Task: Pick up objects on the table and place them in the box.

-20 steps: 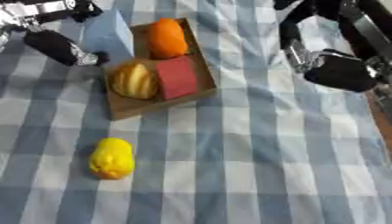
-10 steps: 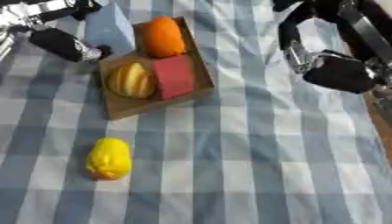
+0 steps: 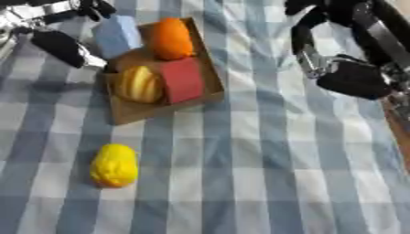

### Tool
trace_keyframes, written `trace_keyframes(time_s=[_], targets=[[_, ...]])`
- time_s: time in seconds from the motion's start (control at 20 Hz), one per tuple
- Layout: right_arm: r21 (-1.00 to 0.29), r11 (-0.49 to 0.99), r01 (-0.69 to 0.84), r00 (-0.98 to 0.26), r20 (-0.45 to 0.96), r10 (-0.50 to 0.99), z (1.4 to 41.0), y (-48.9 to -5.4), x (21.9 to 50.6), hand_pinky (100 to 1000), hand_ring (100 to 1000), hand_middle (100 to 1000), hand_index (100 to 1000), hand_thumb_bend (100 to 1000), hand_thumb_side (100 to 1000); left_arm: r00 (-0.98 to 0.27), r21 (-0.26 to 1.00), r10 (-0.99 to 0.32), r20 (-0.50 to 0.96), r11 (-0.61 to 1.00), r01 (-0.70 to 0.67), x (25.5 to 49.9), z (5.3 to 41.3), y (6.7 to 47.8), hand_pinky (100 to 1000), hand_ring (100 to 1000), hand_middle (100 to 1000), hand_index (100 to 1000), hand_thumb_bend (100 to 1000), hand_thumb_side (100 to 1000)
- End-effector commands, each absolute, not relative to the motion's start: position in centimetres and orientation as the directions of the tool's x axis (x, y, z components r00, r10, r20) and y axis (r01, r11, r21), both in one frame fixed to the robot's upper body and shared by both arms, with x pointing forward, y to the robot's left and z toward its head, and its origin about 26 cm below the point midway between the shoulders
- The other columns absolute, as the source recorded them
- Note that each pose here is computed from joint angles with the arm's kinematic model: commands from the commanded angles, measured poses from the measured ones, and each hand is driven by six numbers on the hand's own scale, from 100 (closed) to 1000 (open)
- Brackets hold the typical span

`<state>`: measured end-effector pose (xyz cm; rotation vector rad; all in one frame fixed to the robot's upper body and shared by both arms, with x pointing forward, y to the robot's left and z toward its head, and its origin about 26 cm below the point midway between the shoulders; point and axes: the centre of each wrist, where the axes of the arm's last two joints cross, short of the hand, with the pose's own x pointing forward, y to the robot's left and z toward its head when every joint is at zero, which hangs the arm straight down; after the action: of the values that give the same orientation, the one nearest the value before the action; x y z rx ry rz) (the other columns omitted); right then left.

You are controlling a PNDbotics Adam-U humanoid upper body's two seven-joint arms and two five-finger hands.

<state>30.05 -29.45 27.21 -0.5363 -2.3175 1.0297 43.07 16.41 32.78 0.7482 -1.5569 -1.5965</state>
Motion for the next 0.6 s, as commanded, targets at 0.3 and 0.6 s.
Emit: trace_keyframes(time_s=[0.3, 0.6], targets=[[-0.764, 0.628, 0.146, -0.780, 0.302, 0.548, 27.9, -29.5, 29.7, 676, 616, 697, 795, 100, 519, -0.544, 0.998, -0.838, 0.050, 0.023, 0.055, 42.4, 34.4, 16.2, 979, 927, 872, 966, 845, 383], [-0.770, 0.619, 0.152, -0.754, 0.314, 0.576, 27.3, -30.2, 29.5, 675, 615, 697, 795, 100, 516, -0.595, 0.999, -0.804, 0.018, 0.038, -0.021, 39.1, 35.6, 16.0, 928, 860, 793, 883, 583, 366]])
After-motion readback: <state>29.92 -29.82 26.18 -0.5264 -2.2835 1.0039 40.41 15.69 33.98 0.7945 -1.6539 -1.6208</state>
